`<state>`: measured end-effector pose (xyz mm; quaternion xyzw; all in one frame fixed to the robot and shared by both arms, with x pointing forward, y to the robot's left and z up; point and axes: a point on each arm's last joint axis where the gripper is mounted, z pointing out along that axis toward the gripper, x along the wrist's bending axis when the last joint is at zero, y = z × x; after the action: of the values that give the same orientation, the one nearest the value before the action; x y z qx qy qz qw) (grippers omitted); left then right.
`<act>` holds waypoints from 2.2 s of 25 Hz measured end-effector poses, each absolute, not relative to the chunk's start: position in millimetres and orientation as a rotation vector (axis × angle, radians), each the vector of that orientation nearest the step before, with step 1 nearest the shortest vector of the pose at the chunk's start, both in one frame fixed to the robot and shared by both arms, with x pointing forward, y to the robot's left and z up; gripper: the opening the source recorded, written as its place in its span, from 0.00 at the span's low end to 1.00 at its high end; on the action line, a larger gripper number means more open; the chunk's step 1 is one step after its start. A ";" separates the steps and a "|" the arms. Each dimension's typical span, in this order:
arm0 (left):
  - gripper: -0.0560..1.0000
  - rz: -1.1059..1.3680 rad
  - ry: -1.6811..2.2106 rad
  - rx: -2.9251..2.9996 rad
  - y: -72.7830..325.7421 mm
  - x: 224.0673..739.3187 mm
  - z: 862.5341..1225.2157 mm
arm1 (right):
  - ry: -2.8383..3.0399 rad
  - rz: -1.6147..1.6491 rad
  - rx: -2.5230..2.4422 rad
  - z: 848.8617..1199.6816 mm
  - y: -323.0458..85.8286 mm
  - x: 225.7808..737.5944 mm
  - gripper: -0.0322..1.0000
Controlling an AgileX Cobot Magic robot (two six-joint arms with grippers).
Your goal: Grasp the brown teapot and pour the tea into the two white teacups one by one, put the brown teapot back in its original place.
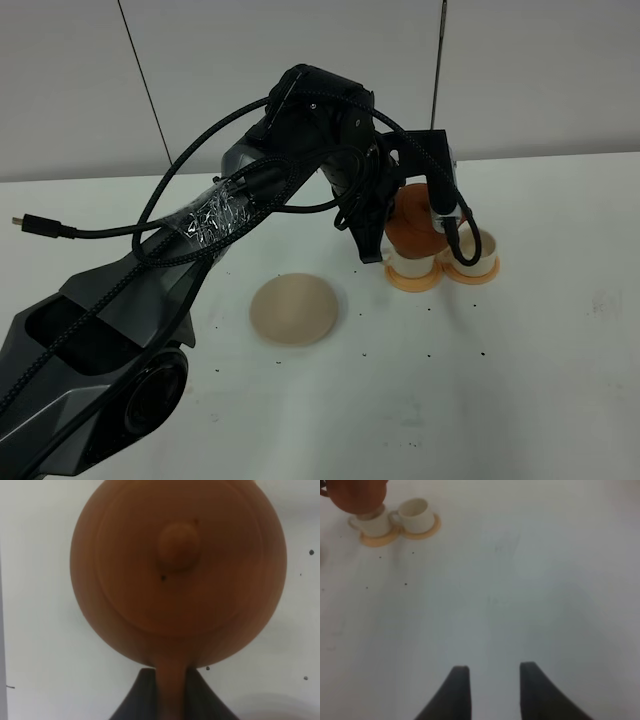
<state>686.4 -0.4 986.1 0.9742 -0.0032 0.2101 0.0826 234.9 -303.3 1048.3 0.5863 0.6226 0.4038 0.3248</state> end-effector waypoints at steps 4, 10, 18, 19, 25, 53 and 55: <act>0.21 0.664 0.020 2.927 2.3 688.3 986.6 | 1.633 1.059 1.537 1048.3 -303.3 234.9 0.26; 0.21 0.694 0.070 2.932 3.1 689.4 987.2 | 1.633 1.059 1.537 1048.3 -303.3 234.9 0.26; 0.21 0.740 0.038 2.916 -6.6 685.4 988.7 | 1.633 1.059 1.537 1048.3 -303.3 234.9 0.26; 0.21 0.740 0.037 2.916 -6.8 685.3 988.7 | 1.633 1.059 1.537 1048.3 -303.3 234.9 0.26; 0.21 0.756 0.061 2.919 -7.5 684.9 989.1 | 1.633 1.059 1.537 1048.3 -303.3 234.9 0.26; 0.21 0.912 -0.012 2.944 -22.5 676.7 993.2 | 1.633 1.059 1.537 1048.3 -303.3 234.9 0.26; 0.21 0.915 -0.013 2.945 -22.5 676.7 993.3 | 1.633 1.059 1.537 1048.3 -303.3 234.9 0.26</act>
<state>676.7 -22.5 993.3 0.9546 -0.0042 0.2965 0.0288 234.9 -303.3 1048.3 0.5863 0.6226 0.4038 0.3248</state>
